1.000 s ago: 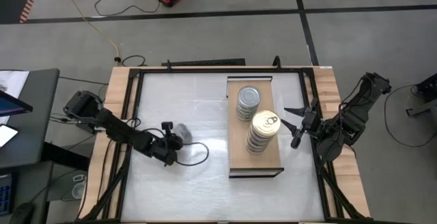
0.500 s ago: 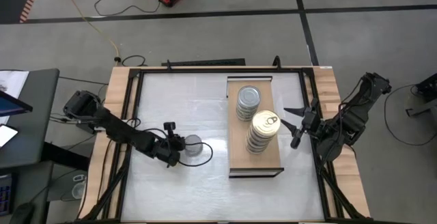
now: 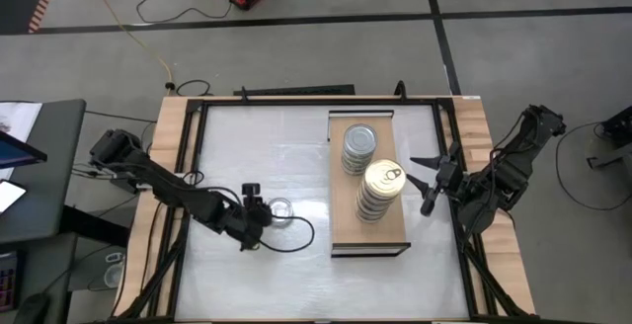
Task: Stack canned seafood by type on shelf
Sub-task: Stack the green tuna can on top of the green tuna can
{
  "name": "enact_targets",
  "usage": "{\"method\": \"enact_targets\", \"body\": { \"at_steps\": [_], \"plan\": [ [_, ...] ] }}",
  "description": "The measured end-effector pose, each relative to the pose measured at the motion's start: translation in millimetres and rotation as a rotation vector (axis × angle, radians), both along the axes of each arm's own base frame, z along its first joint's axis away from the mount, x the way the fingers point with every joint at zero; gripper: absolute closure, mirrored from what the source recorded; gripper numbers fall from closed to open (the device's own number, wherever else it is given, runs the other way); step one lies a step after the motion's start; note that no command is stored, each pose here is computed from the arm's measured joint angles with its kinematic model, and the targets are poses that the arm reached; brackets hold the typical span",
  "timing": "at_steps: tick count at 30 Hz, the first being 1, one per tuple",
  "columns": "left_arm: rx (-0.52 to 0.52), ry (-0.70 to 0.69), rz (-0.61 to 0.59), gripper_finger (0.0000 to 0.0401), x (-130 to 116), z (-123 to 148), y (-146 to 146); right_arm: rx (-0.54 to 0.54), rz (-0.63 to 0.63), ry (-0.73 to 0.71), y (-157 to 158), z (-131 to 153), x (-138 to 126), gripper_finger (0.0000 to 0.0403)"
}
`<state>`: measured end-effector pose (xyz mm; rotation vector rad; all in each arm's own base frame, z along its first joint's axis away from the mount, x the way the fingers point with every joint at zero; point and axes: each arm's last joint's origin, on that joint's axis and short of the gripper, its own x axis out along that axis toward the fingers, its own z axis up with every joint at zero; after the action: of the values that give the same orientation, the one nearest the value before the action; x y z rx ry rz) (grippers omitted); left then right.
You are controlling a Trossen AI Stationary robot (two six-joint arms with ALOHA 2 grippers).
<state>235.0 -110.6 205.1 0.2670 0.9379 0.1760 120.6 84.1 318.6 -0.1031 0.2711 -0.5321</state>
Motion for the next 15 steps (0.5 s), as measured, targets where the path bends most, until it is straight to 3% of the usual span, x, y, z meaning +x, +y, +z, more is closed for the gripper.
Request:
{"method": "enact_targets", "body": {
  "at_steps": [3,7,15],
  "plan": [
    [-0.033,0.022,-0.046,0.0185,-2.3,-0.8,-5.5,0.009,0.001,-0.008,0.5,0.6,0.4,0.0177],
    [0.016,0.046,-0.106,0.0169,-4.7,-12.9,-15.6,0.014,0.002,-0.012,0.9,0.9,0.7,0.0177],
    [0.332,0.103,-0.230,0.0200,4.7,-53.5,-35.0,0.010,0.004,-0.010,1.1,1.1,0.9,0.0177]
  ]
}}
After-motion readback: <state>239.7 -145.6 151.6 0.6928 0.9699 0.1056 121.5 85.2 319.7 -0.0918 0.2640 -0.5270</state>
